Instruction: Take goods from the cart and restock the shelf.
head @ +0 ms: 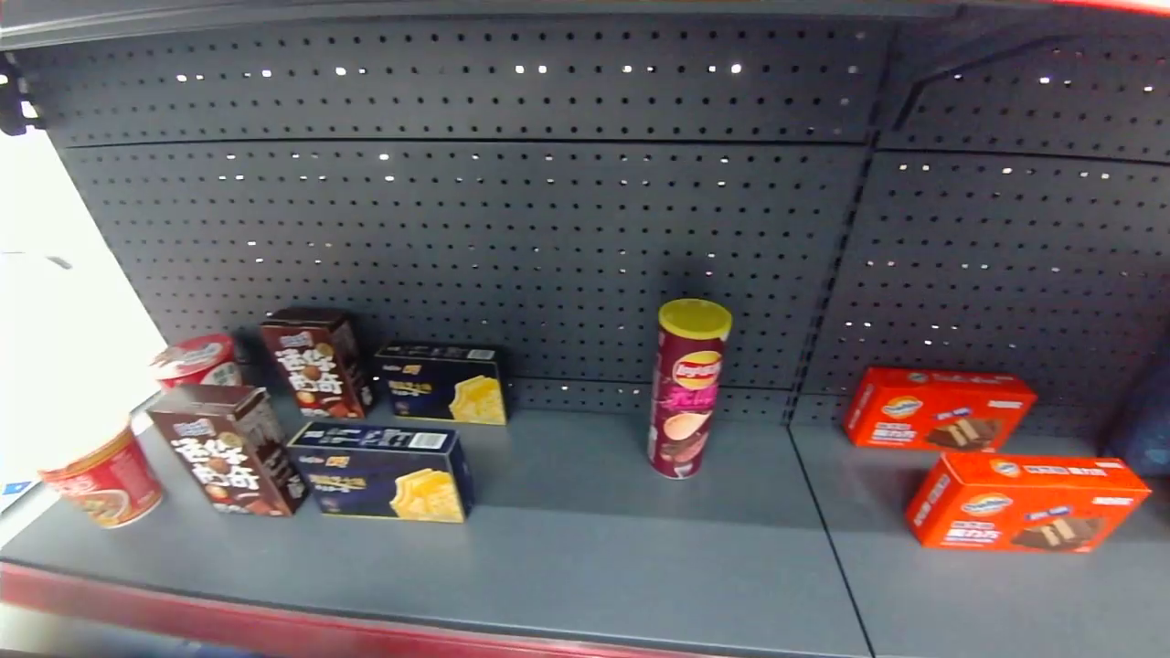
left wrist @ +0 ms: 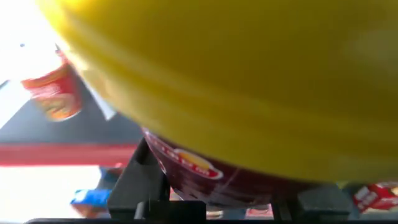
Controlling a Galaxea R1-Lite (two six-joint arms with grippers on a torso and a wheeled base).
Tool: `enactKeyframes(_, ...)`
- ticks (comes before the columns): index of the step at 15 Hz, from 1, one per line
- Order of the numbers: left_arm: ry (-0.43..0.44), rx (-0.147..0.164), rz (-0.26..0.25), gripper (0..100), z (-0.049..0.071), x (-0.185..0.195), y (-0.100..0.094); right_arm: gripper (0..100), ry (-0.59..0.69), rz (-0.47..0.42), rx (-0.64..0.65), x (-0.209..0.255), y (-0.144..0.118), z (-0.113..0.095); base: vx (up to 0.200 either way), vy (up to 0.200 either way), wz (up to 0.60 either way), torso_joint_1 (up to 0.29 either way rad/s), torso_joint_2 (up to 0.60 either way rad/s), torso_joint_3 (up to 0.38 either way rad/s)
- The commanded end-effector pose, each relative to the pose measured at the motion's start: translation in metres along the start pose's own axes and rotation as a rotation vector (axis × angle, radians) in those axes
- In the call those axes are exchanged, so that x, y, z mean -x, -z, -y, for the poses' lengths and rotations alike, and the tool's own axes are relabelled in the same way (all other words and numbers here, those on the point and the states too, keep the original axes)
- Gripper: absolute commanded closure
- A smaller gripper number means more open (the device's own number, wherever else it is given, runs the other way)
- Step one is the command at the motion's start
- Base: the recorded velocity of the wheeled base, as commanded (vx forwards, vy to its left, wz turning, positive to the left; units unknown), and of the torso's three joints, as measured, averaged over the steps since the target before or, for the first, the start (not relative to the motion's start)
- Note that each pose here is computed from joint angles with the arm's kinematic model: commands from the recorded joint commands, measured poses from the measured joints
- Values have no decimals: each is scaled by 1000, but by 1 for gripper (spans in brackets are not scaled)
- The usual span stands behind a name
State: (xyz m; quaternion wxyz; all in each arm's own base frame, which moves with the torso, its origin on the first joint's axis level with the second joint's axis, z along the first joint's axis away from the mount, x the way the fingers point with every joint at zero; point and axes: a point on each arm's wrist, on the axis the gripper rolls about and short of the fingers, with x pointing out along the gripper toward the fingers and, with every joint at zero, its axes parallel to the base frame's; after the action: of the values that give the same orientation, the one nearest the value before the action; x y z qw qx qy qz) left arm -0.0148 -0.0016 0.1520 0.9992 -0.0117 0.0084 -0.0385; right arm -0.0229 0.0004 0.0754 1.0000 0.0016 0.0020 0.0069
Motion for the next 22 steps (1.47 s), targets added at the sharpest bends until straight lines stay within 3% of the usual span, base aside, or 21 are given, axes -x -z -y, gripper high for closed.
enactKeyframes(1, 1, 0, -2, 100, 0, 0, 1, 0, 0, -2, 0, 0, 0, 0, 0, 0, -600, 2, 12, -2)
enactKeyframes(21, -5, -1, -1, 100, 0, 9, 20, 0, -2, -2, 6, 0, 0, 0, 0, 0, 30, 0, 0, 0)
enactKeyframes(22, -11, -2, 9, 100, 0, 10, 17, 0, 2, -50, -2, -3, -1, 0, 0, 0, 0, 0, 0, 0)
